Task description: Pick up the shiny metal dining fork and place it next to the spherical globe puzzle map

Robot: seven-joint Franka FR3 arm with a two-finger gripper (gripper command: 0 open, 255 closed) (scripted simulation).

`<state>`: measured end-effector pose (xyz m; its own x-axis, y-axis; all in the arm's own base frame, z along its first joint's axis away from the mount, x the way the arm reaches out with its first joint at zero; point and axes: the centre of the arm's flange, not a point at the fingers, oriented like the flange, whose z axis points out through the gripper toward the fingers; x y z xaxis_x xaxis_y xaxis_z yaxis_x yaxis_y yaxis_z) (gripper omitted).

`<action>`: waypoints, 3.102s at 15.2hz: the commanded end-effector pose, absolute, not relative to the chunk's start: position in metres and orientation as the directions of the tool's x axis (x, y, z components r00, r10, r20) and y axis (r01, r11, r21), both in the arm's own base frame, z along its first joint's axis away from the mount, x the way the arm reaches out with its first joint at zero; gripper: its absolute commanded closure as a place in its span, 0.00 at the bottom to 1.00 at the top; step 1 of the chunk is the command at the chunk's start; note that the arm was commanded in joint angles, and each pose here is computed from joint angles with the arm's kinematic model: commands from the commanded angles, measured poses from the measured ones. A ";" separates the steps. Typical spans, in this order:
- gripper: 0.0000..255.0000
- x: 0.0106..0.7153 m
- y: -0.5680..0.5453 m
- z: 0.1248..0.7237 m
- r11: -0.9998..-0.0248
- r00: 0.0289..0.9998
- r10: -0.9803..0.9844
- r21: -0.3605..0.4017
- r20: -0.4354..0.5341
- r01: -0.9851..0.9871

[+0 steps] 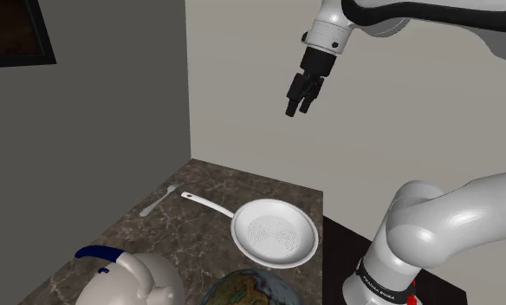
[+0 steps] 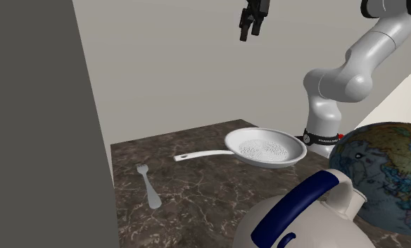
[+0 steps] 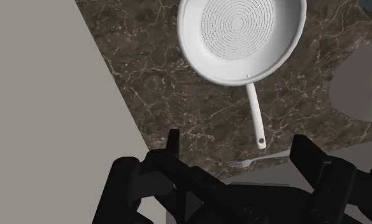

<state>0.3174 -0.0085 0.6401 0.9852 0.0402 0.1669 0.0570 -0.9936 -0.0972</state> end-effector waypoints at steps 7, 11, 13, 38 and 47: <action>0.00 0.355 0.052 0.600 -0.985 0.983 -0.145 -0.110 0.115 -0.132; 0.00 0.385 0.089 0.572 -0.960 0.961 -0.265 -0.113 0.079 -0.256; 0.00 0.402 0.106 0.558 -0.942 0.944 -0.325 -0.113 0.061 -0.317; 0.00 0.648 0.227 0.360 -0.443 0.442 -0.887 -0.020 -0.138 -0.896; 0.00 0.659 0.234 0.310 -0.410 0.407 -0.902 -0.012 -0.145 -0.912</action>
